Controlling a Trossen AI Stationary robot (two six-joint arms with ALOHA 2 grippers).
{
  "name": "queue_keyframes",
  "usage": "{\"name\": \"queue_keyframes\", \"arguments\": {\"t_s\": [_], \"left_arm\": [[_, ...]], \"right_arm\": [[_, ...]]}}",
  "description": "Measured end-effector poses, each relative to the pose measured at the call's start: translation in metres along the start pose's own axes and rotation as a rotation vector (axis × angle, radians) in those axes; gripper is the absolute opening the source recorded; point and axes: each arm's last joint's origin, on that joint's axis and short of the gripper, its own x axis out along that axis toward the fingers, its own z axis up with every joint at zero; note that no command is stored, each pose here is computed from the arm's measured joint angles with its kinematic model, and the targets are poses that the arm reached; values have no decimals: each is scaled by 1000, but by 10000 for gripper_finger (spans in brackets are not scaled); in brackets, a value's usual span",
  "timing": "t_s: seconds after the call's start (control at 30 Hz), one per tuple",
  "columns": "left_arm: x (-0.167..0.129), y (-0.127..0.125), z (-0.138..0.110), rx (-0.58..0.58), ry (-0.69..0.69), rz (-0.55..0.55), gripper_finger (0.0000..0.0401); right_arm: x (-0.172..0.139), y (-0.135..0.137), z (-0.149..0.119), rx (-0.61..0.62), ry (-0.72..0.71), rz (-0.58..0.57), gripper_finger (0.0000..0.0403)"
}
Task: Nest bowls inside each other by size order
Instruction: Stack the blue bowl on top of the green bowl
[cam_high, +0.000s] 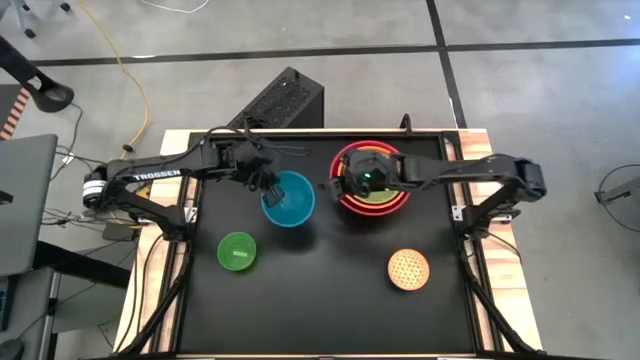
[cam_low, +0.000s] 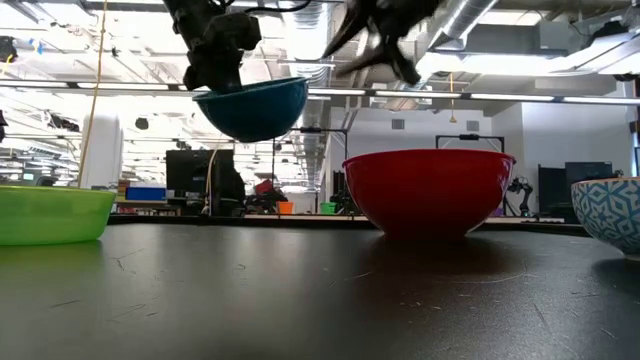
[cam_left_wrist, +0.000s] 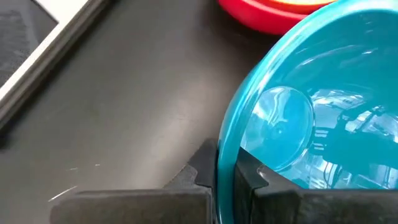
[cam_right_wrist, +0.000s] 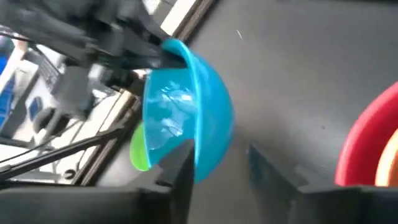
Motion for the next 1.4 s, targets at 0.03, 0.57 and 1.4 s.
{"name": "queue_keyframes", "arguments": {"t_s": [0.03, 0.57, 1.4], "left_arm": [[0, 1, -1, 0, 7, 18, 1], [1, 8, -5, -34, 54, 67, 0], [-68, 9, -5, 9, -221, -73, 136]], "right_arm": [[7, -2, 1, 5, 17, 14, 188], [82, -12, -6, 14, 112, 54, 220], [26, -12, 21, -37, 158, -111, 6]]}}
